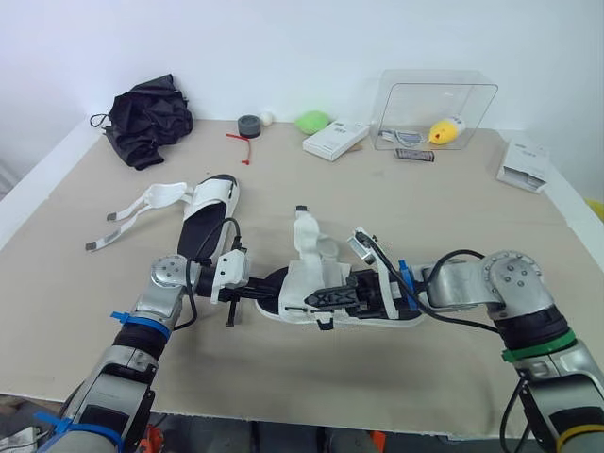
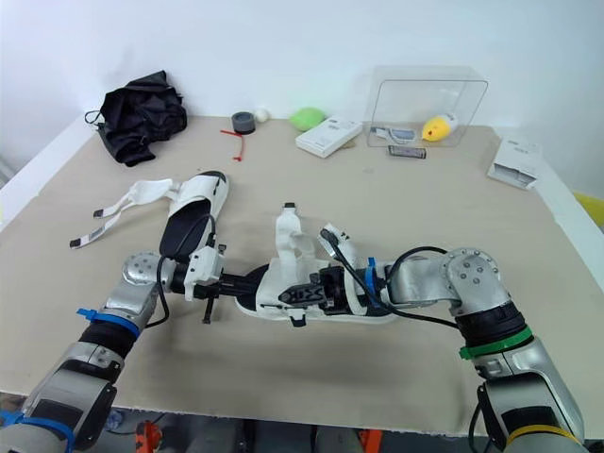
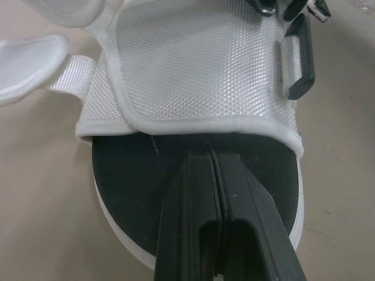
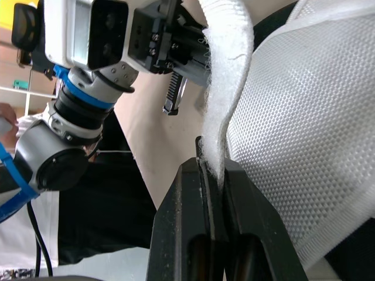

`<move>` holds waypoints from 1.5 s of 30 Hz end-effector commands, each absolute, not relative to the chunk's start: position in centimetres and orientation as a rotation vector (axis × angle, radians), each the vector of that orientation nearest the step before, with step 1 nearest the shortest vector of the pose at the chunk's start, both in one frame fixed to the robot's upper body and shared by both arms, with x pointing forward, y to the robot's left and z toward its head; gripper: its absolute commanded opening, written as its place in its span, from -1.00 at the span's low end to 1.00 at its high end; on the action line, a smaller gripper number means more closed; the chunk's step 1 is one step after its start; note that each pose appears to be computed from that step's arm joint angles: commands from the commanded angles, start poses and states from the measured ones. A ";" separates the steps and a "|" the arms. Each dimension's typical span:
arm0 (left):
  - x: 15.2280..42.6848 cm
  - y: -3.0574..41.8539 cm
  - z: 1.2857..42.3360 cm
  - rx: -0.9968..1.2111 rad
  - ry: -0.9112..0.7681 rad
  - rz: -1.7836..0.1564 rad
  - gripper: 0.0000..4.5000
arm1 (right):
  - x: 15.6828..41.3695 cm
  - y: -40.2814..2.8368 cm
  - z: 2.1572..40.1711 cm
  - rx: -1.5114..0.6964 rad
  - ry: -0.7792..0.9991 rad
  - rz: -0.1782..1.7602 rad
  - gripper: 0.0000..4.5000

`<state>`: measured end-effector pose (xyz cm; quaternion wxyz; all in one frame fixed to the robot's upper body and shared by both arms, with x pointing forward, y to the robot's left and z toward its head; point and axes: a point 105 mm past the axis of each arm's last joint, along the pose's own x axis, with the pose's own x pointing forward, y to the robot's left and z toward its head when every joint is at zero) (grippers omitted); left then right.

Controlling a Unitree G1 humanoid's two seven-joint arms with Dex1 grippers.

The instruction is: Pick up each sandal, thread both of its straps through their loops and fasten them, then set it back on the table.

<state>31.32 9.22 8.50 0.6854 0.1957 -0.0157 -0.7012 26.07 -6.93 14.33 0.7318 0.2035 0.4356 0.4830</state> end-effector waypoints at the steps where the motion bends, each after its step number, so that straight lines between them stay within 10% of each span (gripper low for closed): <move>1: 29.7 10.2 3.7 0.406 0.211 -1.604 -1.00 | 25.2 -6.8 14.2 0.281 0.941 1.105 -0.98; 4: 29.7 10.2 3.8 0.407 0.209 -1.603 -1.00 | 26.4 -7.3 12.9 0.210 0.909 1.023 -0.98; 13: 29.7 10.1 3.8 0.404 0.209 -1.603 -1.00 | 26.5 -8.7 17.4 0.284 0.721 1.155 0.53; 25: 29.8 10.0 3.8 0.404 0.210 -1.612 -1.00 | 21.1 -11.7 17.8 0.159 0.671 1.262 0.53; 45: 29.7 10.4 3.2 0.536 0.231 -1.653 -1.00 | 22.9 -8.6 14.1 0.227 0.792 1.235 0.53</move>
